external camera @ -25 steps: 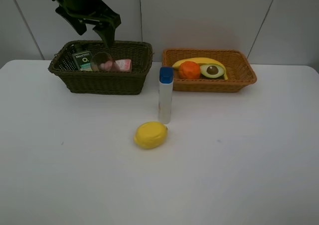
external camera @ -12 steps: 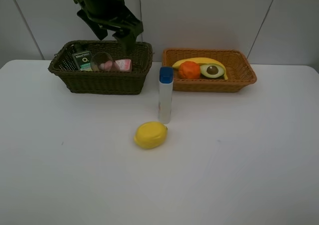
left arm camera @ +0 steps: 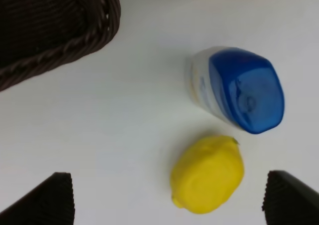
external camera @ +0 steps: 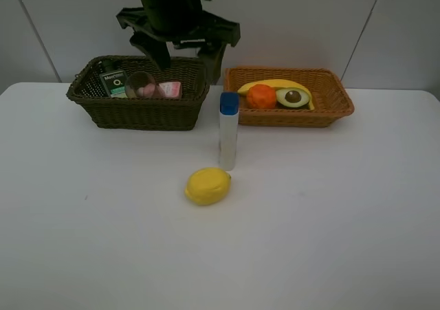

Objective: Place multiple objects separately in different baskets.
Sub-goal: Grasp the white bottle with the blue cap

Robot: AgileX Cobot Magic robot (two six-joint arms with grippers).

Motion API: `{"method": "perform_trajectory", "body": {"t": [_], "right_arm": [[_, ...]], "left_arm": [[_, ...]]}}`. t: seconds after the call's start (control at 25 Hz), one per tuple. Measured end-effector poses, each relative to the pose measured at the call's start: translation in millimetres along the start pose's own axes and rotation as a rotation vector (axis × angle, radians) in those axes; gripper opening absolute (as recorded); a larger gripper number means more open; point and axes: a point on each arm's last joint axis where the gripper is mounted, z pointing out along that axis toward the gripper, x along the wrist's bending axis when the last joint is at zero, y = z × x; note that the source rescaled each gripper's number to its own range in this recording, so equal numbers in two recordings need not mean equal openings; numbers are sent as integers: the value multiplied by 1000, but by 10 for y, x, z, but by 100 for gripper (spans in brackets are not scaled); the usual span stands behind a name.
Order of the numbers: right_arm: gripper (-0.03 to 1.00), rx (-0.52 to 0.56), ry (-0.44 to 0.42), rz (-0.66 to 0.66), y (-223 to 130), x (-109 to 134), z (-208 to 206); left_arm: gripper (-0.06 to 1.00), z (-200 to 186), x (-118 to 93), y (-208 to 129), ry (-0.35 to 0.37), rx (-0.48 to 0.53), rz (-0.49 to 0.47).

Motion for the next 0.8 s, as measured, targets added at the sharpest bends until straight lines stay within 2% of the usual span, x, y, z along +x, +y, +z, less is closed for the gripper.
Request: {"method": "perform_trajectory", "body": {"t": [0.32, 0.6, 0.8], "right_arm": [[90, 0, 0, 0, 0, 0, 0], [90, 0, 0, 0, 0, 0, 0], [90, 0, 0, 0, 0, 0, 0]], "left_arm": [[100, 15, -300, -111, -35, 18, -35], [100, 302, -335, -86, -22, 62, -74], [100, 457, -355, -22, -35, 26, -77]]}}
